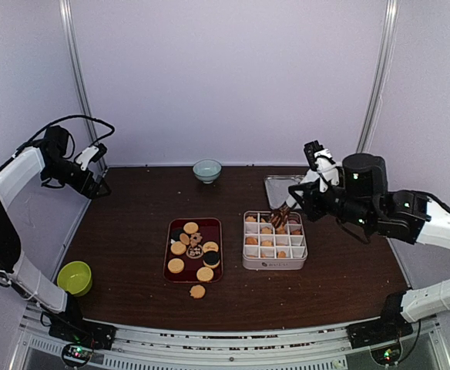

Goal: Pack the cookies
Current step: Place the fake cookies in the empty pocket of the box.

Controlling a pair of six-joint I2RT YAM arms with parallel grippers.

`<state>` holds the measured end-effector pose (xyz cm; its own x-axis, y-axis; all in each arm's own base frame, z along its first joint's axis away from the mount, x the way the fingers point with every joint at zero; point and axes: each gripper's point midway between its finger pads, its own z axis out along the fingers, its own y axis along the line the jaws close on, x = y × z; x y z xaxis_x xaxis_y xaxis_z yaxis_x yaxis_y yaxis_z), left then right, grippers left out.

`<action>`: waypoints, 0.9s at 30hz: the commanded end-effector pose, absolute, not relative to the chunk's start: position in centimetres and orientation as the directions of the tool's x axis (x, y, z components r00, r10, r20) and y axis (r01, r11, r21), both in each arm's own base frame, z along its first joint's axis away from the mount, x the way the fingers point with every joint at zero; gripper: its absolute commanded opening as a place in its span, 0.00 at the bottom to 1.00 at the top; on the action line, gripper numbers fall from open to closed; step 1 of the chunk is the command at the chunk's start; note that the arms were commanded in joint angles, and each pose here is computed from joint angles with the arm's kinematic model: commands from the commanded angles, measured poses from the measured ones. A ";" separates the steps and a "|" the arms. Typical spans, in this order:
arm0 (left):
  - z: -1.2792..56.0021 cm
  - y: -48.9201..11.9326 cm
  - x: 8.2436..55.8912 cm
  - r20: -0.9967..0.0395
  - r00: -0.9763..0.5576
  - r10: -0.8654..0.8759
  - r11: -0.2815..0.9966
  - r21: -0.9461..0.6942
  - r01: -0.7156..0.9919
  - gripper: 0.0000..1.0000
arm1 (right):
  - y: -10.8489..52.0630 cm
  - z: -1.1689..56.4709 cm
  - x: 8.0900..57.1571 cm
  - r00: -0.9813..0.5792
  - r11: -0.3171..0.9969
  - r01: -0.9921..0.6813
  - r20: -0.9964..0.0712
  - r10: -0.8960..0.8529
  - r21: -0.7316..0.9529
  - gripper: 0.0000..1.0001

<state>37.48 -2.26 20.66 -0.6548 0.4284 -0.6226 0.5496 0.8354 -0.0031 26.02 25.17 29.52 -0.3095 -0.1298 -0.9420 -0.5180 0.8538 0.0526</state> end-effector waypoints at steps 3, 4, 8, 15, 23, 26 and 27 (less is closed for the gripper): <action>21.6 -2.7 38.3 -0.650 -0.628 0.428 0.823 -0.007 0.568 0.97 | 20.0 25.0 23.9 -0.414 0.897 -0.441 -0.879 -0.236 -0.033 0.00; 21.6 -2.7 38.3 -0.650 -0.629 0.427 0.823 -0.009 0.568 0.97 | 19.9 24.6 23.8 -0.421 0.897 -0.441 -0.874 -0.243 -0.036 0.00; 21.7 -2.7 38.3 -0.648 -0.631 0.427 0.823 -0.012 0.569 0.97 | 20.1 23.6 23.8 -0.434 0.892 -0.450 -0.861 -0.266 -0.048 0.00; 21.9 -2.6 38.1 -0.646 -0.628 0.434 0.822 -0.002 0.570 0.97 | 21.6 23.2 24.6 -0.428 0.877 -0.477 -0.857 -0.287 -0.056 0.00; 22.0 -2.7 38.1 -0.647 -0.626 0.435 0.820 -0.002 0.573 0.97 | 22.0 23.3 25.1 -0.411 0.875 -0.479 -0.861 -0.300 -0.076 0.05; 21.9 -2.7 38.1 -0.647 -0.627 0.434 0.819 -0.006 0.573 0.97 | 21.9 23.2 25.3 -0.408 0.876 -0.475 -0.860 -0.306 -0.086 0.07; 22.0 -2.7 38.1 -0.648 -0.626 0.433 0.819 -0.007 0.574 0.97 | 21.8 23.4 25.4 -0.402 0.876 -0.473 -0.863 -0.305 -0.089 0.07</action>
